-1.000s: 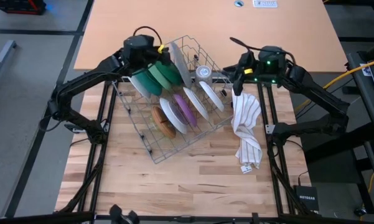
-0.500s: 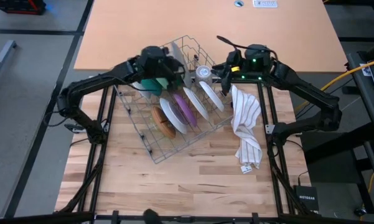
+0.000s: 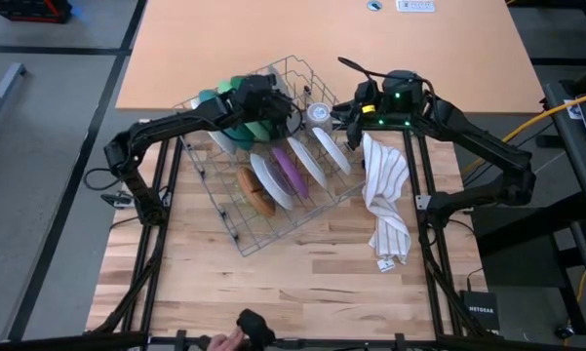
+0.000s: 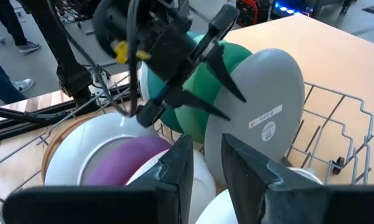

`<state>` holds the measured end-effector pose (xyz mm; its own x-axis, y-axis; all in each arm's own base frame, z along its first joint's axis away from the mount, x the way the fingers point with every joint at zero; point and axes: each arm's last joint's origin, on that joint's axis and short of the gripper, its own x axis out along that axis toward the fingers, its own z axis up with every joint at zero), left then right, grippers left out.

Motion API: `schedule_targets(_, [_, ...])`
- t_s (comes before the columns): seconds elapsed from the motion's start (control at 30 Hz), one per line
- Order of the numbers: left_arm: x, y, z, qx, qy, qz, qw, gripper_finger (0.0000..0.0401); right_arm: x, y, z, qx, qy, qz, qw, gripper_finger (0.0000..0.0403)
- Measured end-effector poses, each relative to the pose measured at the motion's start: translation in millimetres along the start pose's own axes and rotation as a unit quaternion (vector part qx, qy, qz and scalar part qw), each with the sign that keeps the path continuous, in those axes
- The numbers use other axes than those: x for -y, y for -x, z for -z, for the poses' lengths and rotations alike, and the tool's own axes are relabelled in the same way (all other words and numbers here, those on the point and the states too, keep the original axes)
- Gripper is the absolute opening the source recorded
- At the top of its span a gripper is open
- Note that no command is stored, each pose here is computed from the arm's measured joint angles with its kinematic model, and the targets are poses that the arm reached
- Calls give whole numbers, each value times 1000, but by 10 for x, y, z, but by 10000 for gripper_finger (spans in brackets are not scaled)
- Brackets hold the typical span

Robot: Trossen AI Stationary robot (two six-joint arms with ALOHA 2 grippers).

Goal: Sort dishes
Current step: Put the grey plate into the dish rack

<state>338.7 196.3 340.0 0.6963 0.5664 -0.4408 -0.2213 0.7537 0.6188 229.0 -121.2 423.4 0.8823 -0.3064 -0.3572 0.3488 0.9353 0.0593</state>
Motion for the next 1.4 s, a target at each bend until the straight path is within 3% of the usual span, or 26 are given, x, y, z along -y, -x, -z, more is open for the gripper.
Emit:
schedule_targets(0.37, [-333, -47, 175, 2, 33, -66, 997, 131, 0, 0, -4, 2, 0, 0, 1000, 87])
schedule_targets(0.6, [-546, 37, 164, 52, 142, -118, 981, 131, 0, 0, -4, 2, 0, 0, 1000, 87])
schedule_targets(0.83, [-634, 242, 67, 74, 83, -144, 983, 131, 0, 0, -3, 1, 0, 0, 1000, 87])
schedule_targets(0.93, [-629, 259, 85, 62, 126, -145, 979, 131, 0, 0, -3, 2, 0, 0, 1000, 87])
schedule_targets(1.03, [-588, 260, 103, 45, 271, -161, 948, 131, 0, 0, -4, 2, 0, 0, 1000, 87])
schedule_targets(1.2, [-550, 256, 218, 24, 509, -146, 848, 131, 0, 0, -4, 2, -23, 0, 1000, 87])
schedule_targets(1.27, [-558, 254, 268, 20, 566, -116, 816, 131, 0, 0, -4, 2, -25, 0, 1000, 87])
schedule_targets(1.4, [-561, 247, 370, -6, 630, -84, 772, 131, -1, -1, -3, 1, -25, -1, 1000, 87])
